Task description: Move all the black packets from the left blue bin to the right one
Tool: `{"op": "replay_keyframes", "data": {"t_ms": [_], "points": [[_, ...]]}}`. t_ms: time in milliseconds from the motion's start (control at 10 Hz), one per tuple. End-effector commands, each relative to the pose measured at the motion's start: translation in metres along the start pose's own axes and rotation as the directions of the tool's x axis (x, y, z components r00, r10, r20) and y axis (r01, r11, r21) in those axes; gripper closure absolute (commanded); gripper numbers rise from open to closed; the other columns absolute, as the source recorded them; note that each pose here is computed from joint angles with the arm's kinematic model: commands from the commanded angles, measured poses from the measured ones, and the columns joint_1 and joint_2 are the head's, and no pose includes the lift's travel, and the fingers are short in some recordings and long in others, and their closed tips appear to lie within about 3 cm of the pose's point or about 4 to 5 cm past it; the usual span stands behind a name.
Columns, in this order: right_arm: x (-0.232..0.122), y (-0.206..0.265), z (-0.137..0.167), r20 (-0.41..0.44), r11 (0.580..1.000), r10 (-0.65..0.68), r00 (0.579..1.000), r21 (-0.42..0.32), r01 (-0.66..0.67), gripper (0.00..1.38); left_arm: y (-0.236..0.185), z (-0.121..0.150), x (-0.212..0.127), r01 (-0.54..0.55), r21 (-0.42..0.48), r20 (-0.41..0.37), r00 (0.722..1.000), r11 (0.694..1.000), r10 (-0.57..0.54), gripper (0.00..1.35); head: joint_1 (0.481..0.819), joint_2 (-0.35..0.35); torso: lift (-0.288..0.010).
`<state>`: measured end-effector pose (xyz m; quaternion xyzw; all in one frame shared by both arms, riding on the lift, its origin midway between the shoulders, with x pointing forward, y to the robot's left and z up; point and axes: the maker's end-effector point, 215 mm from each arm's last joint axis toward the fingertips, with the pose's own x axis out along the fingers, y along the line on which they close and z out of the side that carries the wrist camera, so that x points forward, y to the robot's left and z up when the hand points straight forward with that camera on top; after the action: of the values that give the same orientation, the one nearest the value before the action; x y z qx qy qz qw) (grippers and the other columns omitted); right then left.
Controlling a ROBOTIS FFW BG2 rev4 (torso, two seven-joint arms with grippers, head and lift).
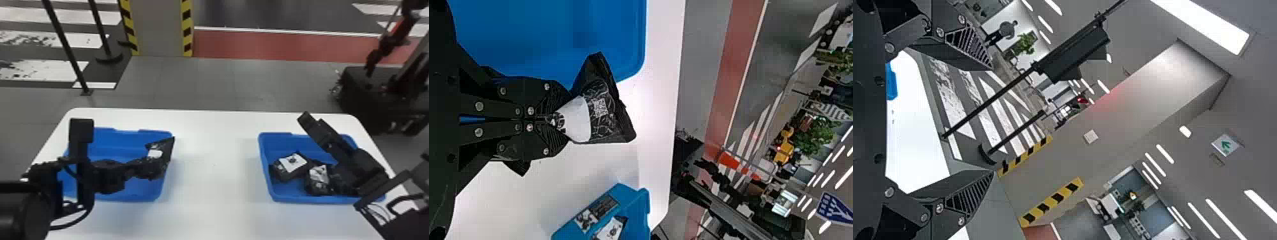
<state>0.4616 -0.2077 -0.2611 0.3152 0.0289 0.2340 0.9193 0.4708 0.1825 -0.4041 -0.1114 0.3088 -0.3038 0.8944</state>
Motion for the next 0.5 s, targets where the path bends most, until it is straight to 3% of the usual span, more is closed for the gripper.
{"op": "replay_keyframes", "data": {"t_ms": [0,400], "points": [[0.006,0.008,-0.009,-0.026,1.000,0.024,0.999,0.017,-0.024,0.31,-0.036,0.017,-0.013,0.058,0.053,0.026,0.998,0.997,-0.059,1.19,0.695,-0.030,-0.110],[0.031,0.043,-0.039,-0.117,0.991,0.127,0.985,0.063,-0.121,0.31,-0.117,0.064,0.012,0.243,0.195,0.058,0.964,0.950,-0.259,1.19,0.695,-0.065,-0.110]]}}
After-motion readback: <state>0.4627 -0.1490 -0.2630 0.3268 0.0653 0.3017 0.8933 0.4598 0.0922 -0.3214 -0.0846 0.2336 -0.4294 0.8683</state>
